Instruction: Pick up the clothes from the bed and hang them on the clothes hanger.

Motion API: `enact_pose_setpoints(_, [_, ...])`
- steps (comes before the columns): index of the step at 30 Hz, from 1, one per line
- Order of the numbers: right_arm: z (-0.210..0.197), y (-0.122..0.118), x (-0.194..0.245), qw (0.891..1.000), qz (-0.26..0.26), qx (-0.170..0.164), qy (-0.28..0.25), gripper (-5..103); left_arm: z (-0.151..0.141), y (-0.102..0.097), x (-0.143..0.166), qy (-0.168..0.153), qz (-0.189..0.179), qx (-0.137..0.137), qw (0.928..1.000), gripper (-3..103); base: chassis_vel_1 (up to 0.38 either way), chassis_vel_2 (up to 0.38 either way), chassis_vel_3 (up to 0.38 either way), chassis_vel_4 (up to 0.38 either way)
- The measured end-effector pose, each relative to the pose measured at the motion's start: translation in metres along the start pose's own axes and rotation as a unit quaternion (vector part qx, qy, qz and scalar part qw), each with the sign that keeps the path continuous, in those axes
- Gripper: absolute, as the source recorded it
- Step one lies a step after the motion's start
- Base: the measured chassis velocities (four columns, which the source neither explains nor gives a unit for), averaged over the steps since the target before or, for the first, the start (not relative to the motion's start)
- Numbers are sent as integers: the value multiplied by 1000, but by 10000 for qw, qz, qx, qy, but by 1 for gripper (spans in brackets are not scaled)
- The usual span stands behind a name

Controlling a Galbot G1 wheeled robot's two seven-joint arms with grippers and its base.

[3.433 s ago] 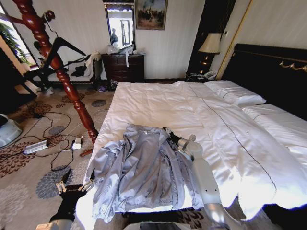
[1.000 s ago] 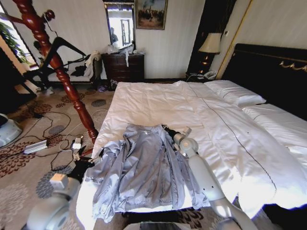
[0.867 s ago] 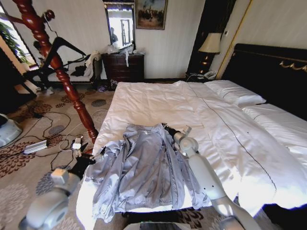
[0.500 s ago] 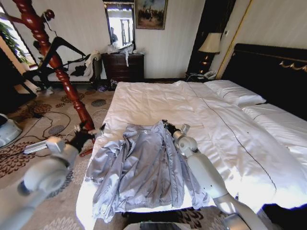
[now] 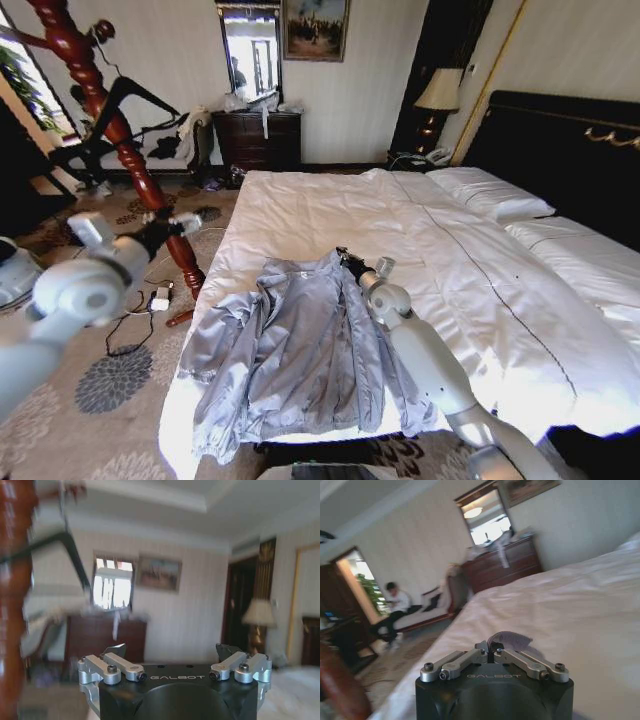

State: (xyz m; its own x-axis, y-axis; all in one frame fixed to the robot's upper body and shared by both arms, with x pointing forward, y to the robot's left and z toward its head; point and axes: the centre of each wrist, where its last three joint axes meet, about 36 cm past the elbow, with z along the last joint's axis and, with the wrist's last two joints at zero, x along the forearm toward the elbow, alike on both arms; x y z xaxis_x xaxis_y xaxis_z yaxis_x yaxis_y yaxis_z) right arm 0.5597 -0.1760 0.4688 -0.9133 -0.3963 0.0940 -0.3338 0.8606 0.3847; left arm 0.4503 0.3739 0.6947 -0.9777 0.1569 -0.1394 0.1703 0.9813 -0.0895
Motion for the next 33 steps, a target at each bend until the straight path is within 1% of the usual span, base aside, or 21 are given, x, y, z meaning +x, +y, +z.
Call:
enact_pose_setpoints(1, [0, 0, 0, 10000, 0, 0, 0, 0, 0, 0, 0, 0, 0, 0, 10000, 100, 0, 0, 0, 0])
enact_pose_setpoints(3, [4, 16, -9, 9998, -166, -16, 48, 0, 4, 10, -7, -12, -124, -21, 9999, 100, 0, 0, 0, 0])
enact_pose_setpoints(8, [7, 22, -11, 9997, -211, -26, 76, 0, 3, 22, -17, -40, -189, -93, 9998, 100, 0, 0, 0, 0])
enact_pose_setpoints(10, [8, 21, -9, 9998, -193, -42, 82, 0, 0, 33, -27, -66, -223, -118, 9997, 100, 0, 0, 0, 0])
enact_pose_setpoints(12, [6, 19, -8, 9998, -182, -60, 64, 0, 3, 40, -39, -53, -286, -72, 9996, 100, 0, 0, 0, 0])
enact_pose_setpoints(13, [3, 18, -6, 9998, -182, -73, 45, 0, 8, 43, -55, -37, -322, 2, 9995, 100, 0, 0, 0, 0])
enact_pose_setpoints(14, [3, 18, -6, 9998, -182, -73, 45, 0, 8, 43, -55, -37, -322, 2, 9995, 100, 0, 0, 0, 0])
enact_pose_setpoints(17, [-2, 14, -4, 9998, -169, -97, 5, 0, 13, 39, -83, -94, -349, 125, 9993, 100, 0, 0, 0, 0])
enact_pose_setpoints(18, [-3, 13, -3, 9998, -160, -104, -6, 0, 14, 36, -91, -97, -346, 166, 9992, 100, 0, 0, 0, 0])
enact_pose_setpoints(19, [-6, 12, -1, 9998, -143, -122, -28, 0, 14, 28, -107, -116, -311, 242, 9992, 100, 0, 0, 0, 0])
enact_pose_setpoints(20, [-6, 12, -1, 9998, -143, -122, -28, 0, 14, 28, -107, -116, -311, 242, 9992, 100, 0, 0, 0, 0])
enact_pose_setpoints(21, [-7, 10, 0, 9998, -128, -133, -40, 0, 11, 23, -115, -136, -280, 251, 9992, 100, 0, 0, 0, 0])
enact_pose_setpoints(23, [-8, 9, 3, 9998, -115, -138, -49, 0, 1, 15, -131, -177, -212, 221, 9994, 100, 0, 0, 0, 0])
enact_pose_setpoints(24, [-9, 6, 5, 9998, -89, -142, -62, 0, -16, 6, -147, -236, -167, 162, 9995, 100, 0, 0, 0, 0])
enact_pose_setpoints(25, [-9, 6, 5, 9998, -89, -142, -62, 0, -16, 6, -147, -236, -167, 162, 9995, 100, 0, 0, 0, 0])
enact_pose_setpoints(27, [-11, 3, 7, 9998, -59, -144, -84, 0, -45, -2, -162, -293, -185, 66, 9994, 100, 0, 0, 0, 0])
enact_pose_setpoints(28, [-12, 2, 8, 9998, -53, -141, -91, 0, -55, -4, -166, -261, -223, 7, 9994, 100, 0, 0, 0, 0])
enact_pose_setpoints(29, [-14, 1, 10, 9998, -40, -135, -110, 0, -74, -5, -173, -128, -385, -151, 9991, 100, 0, 0, 0, 0])
enact_pose_setpoints(30, [-14, 1, 10, 9998, -40, -135, -110, 0, -74, -5, -173, -128, -385, -151, 9991, 100, 0, 0, 0, 0])
enact_pose_setpoints(31, [-15, 0, 12, 9998, -35, -135, -124, 0, -92, -5, -176, 52, -513, -286, 9983, 100, 0, 0, 0, 0])
enact_pose_setpoints(33, [-16, -1, 14, 9998, -26, -137, -142, 0, -115, -3, -178, 193, -615, -425, 9970, 100, 0, 0, 0, 0])
